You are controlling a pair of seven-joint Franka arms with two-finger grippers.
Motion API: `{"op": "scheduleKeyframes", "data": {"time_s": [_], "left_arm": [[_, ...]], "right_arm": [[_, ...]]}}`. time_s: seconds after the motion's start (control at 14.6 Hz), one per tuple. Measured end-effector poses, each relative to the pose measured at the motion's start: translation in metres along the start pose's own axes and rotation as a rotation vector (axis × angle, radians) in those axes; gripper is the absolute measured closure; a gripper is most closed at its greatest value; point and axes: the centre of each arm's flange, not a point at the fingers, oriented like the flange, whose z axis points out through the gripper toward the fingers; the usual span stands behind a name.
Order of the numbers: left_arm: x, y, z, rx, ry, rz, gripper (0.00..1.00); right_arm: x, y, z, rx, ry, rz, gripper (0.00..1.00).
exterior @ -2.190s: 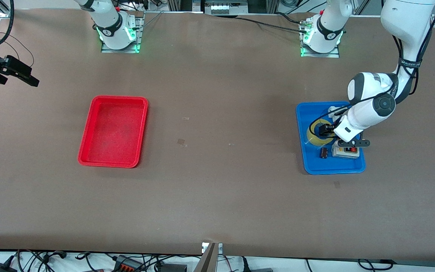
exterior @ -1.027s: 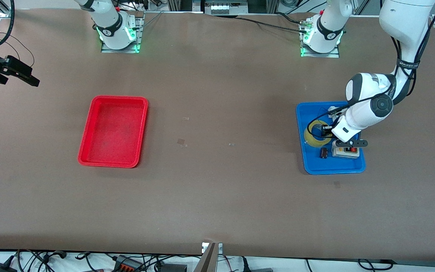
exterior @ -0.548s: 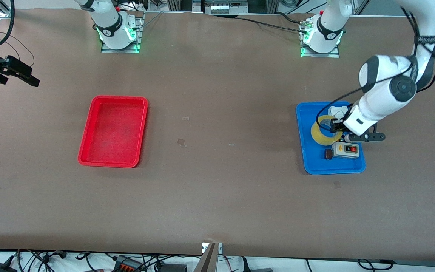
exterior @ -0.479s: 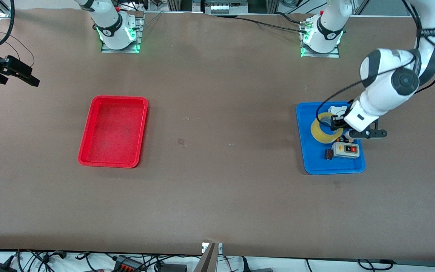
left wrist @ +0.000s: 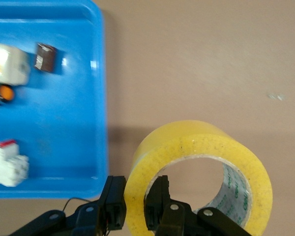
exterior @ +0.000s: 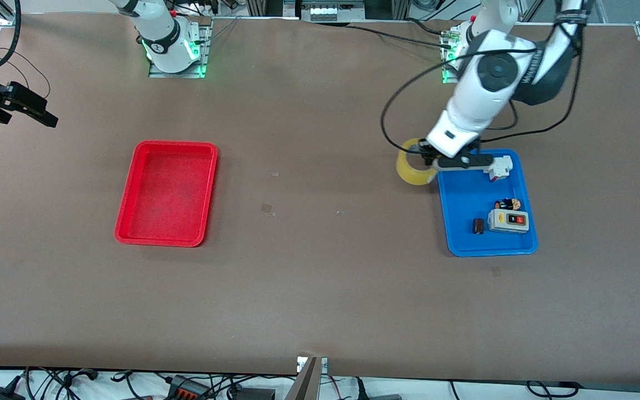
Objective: Place and move tape with both arms
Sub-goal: 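Lift the tape roll with the left gripper and carry it toward mid-table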
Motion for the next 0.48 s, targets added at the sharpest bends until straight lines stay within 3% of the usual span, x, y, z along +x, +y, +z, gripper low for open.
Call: {"op": "scheduleKeyframes", "data": {"time_s": [0.48], "left_arm": [[-0.016,0.088,0.039,-0.062,-0.094,0.045,0.78]], "right_arm": [[0.000,0.002,0.000,0.000,-0.001,0.003,0.01]]}}
